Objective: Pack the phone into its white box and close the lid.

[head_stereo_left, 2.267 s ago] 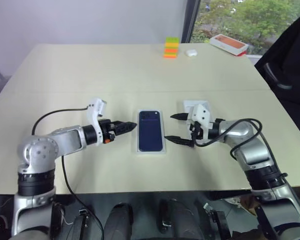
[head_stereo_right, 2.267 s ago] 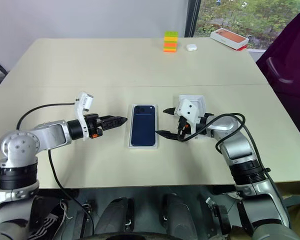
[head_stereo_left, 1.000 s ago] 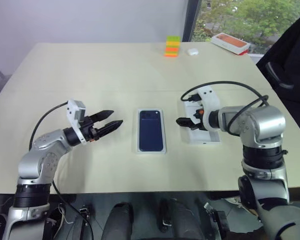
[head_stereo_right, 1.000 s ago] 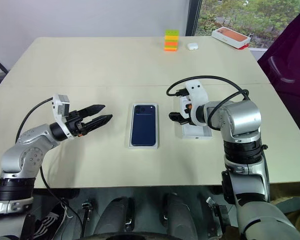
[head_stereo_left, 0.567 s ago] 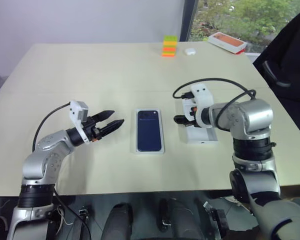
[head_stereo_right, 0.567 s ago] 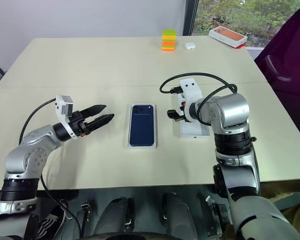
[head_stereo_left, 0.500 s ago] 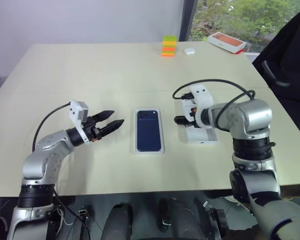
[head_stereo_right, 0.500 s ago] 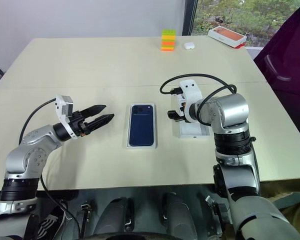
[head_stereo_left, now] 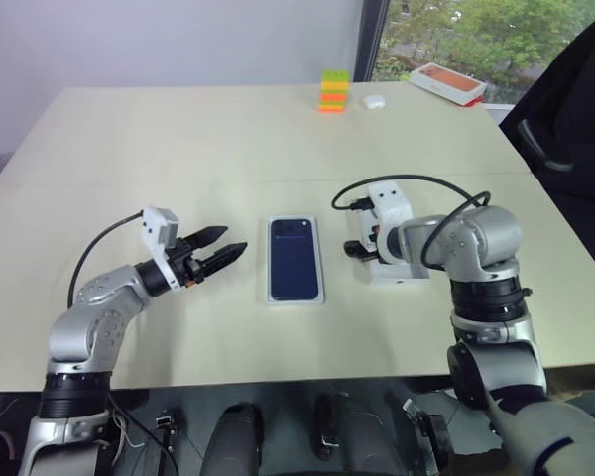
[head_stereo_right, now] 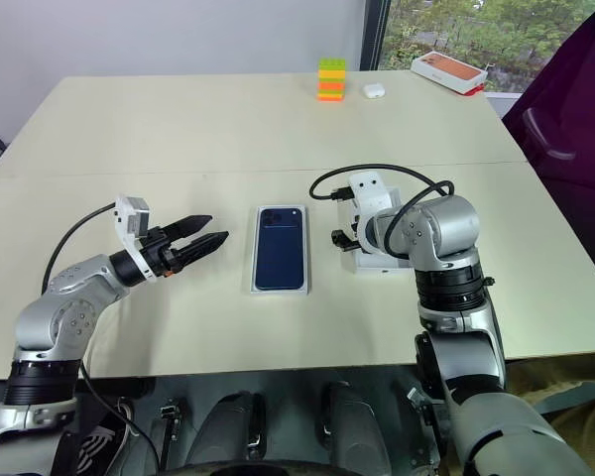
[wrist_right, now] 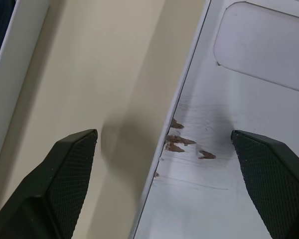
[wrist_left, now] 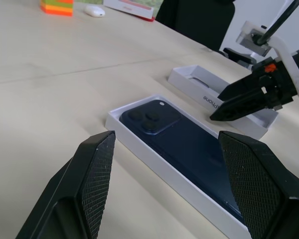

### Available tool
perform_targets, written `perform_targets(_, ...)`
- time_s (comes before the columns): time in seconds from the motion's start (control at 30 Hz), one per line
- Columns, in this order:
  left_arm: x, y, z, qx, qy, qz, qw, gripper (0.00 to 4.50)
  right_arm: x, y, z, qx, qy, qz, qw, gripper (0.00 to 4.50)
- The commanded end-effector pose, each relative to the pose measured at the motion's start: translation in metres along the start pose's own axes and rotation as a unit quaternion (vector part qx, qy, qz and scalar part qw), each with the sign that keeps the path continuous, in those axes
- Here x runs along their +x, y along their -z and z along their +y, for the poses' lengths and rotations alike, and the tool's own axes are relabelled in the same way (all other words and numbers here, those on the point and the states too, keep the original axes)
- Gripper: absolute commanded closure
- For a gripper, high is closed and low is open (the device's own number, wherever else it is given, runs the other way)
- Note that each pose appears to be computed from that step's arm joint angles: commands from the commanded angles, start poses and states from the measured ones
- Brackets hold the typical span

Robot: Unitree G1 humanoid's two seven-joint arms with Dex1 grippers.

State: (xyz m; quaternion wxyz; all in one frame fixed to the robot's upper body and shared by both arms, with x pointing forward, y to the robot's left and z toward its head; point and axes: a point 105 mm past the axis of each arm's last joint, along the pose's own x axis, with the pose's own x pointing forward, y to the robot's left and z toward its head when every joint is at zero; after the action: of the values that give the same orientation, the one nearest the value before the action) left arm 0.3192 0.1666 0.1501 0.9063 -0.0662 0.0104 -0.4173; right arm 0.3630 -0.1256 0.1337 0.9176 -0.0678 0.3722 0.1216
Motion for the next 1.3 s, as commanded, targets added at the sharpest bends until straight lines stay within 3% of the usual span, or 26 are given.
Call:
perform_targets(0.03, 0.001, -0.007, -0.005, 0.011, 0.006, -0.010, 1.000, 0.96, -0.004, -0.006, 0.007, -0.003, -0.011, -0.008, 1.000, 0.55)
perform_targets(0.07, 0.001, -0.007, -0.005, 0.010, 0.005, -0.010, 1.000, 0.96, -0.003, -0.005, 0.007, -0.003, -0.009, -0.005, 1.000, 0.77)
perform_targets(0.27, 0.000, -0.006, -0.007, 0.005, 0.005, -0.008, 1.000, 0.96, -0.003, -0.004, 0.004, -0.004, 0.001, 0.003, 1.000, 3.87)
perform_targets(0.53, 0.000, -0.008, -0.006, -0.003, 0.004, -0.012, 1.000, 0.96, -0.007, -0.008, 0.002, -0.006, 0.013, 0.000, 1.000, 3.87)
perform_targets(0.6, 0.000, -0.009, -0.005, -0.007, 0.003, -0.012, 1.000, 0.96, -0.007, -0.008, 0.001, -0.004, 0.016, 0.000, 1.000, 4.45)
perform_targets(0.9, 0.001, -0.008, -0.005, 0.003, 0.003, -0.008, 1.000, 0.96, -0.012, -0.016, 0.008, -0.008, -0.001, -0.017, 1.000, 4.48)
perform_targets(1.03, -0.001, -0.011, -0.001, 0.004, -0.004, -0.010, 1.000, 0.96, -0.028, -0.044, 0.032, 0.046, -0.101, -0.119, 0.987, 4.48)
perform_targets(1.3, -0.008, -0.016, 0.008, 0.008, -0.018, -0.011, 1.000, 0.96, -0.053, -0.072, 0.053, 0.014, -0.206, -0.216, 0.954, 4.48)
